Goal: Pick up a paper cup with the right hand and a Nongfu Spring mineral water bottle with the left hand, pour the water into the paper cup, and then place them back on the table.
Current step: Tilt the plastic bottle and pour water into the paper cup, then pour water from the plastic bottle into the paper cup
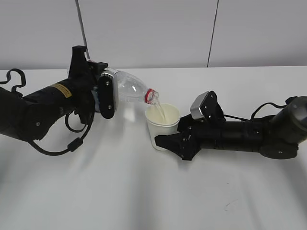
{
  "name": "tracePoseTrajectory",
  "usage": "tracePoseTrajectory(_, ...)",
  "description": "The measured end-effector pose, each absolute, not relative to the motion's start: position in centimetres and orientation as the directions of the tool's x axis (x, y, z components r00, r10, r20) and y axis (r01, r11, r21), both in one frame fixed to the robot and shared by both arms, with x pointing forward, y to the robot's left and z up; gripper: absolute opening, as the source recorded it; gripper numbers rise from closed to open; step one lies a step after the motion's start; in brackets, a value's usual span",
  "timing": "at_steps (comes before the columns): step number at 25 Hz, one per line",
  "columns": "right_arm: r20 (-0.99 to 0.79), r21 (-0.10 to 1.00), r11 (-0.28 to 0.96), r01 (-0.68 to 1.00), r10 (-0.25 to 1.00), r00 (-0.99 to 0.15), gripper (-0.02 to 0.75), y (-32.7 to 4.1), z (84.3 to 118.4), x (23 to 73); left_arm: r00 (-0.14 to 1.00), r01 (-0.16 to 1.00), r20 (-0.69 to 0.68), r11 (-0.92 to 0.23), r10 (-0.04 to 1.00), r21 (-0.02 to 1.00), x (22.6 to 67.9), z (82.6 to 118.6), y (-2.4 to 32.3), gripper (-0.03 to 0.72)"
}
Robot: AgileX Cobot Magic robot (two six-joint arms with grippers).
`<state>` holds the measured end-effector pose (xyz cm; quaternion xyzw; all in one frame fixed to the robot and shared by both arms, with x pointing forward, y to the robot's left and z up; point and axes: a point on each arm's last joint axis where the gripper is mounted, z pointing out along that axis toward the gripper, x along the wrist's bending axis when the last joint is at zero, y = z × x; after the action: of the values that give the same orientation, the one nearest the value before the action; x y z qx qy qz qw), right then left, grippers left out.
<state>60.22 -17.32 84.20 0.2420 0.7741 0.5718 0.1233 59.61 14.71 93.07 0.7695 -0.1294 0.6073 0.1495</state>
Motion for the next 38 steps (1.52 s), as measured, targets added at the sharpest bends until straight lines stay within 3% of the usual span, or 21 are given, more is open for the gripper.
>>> tracePoseTrajectory(38, 0.081, 0.943, 0.238, 0.234, 0.516, -0.853, 0.526, -17.35, 84.11, 60.22, 0.199, -0.381, 0.980, -0.923, -0.020, 0.058, 59.72, 93.34, 14.71, 0.398)
